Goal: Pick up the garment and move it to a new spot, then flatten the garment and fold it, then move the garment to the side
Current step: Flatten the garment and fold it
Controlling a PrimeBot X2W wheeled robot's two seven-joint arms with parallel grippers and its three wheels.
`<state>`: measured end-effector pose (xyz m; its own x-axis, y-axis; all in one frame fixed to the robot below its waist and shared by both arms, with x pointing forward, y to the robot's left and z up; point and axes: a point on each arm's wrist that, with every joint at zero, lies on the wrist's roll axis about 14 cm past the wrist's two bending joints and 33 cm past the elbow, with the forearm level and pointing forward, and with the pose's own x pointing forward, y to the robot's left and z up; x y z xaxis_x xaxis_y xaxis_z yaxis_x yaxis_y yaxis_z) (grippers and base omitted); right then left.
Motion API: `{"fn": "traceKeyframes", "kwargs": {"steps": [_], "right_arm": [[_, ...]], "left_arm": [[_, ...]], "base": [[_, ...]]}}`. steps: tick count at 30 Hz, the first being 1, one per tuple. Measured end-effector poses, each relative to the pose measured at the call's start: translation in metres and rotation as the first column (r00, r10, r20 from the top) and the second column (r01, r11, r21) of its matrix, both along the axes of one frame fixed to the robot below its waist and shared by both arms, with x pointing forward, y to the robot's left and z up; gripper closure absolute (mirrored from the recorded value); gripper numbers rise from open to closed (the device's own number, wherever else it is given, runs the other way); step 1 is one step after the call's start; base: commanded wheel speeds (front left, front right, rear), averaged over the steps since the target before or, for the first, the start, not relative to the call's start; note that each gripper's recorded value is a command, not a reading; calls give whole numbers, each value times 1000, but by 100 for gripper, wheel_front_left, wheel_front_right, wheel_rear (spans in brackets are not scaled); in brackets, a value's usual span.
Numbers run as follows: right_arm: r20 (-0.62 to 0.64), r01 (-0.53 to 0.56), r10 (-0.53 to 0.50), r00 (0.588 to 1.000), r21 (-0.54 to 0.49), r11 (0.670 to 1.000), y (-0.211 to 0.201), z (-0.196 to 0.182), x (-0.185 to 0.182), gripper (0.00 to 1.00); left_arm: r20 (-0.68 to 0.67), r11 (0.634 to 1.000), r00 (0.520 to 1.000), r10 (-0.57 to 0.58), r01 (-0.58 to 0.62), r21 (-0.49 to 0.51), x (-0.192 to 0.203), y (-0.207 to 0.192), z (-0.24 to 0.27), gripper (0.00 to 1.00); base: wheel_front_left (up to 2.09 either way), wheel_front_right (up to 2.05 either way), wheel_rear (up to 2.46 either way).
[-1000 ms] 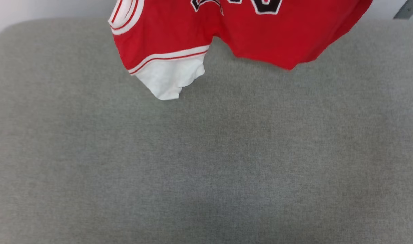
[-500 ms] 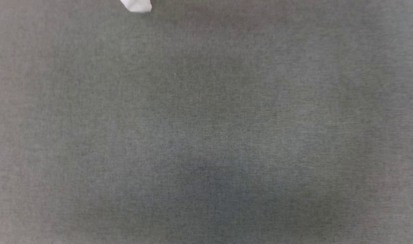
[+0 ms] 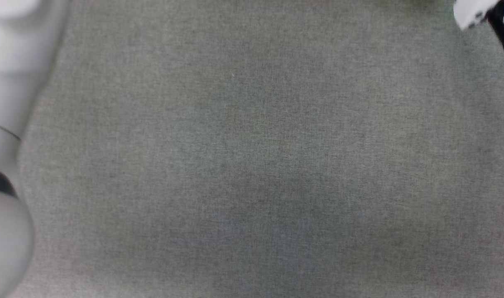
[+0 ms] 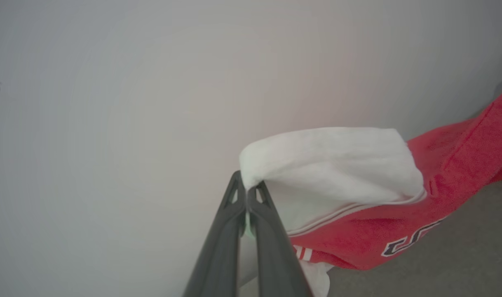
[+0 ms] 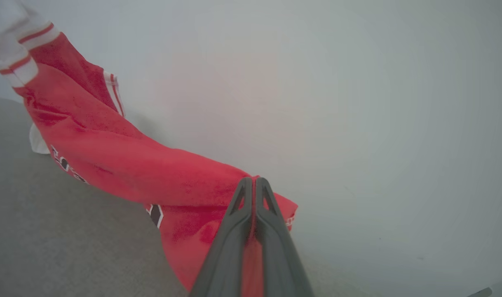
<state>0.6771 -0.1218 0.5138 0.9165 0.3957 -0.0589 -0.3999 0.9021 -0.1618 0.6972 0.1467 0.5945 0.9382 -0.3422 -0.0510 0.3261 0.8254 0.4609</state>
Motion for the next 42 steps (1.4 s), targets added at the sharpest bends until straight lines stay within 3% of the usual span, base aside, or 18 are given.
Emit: {"fn": "traceKeyframes", "kwargs": {"steps": [7, 15, 21, 28, 31, 42], "right_arm": [[-142, -32, 31, 989, -5, 999, -11, -25, -41, 100], [-346, -41, 43, 937, 13, 999, -39, -54, -115, 100], [-497, -48, 56, 866, 29, 998, -56, -79, -180, 100], [-685, -37, 80, 724, 77, 996, -67, -110, -251, 100], [-745, -41, 100, 660, 97, 994, -67, -119, -275, 100], [-882, -40, 150, 447, 148, 988, -67, -140, -350, 100]], "left_arm": [[-311, 999, 950, 9, 5, 42, -50, 2, -82, 100], [-616, 996, 785, 65, -14, 87, -151, 41, -148, 100], [-754, 993, 646, 121, -91, 81, -245, 53, -176, 100], [-860, 984, 491, 142, -166, 68, -344, 50, -189, 100], [-880, 980, 454, 137, -189, 54, -368, 47, -190, 100], [-966, 956, 223, 129, -285, 62, -439, 38, -212, 100]], "base": [[0, 0, 0], [0, 0, 0], [0, 0, 0], [0, 0, 0], [0, 0, 0], [0, 0, 0]]}}
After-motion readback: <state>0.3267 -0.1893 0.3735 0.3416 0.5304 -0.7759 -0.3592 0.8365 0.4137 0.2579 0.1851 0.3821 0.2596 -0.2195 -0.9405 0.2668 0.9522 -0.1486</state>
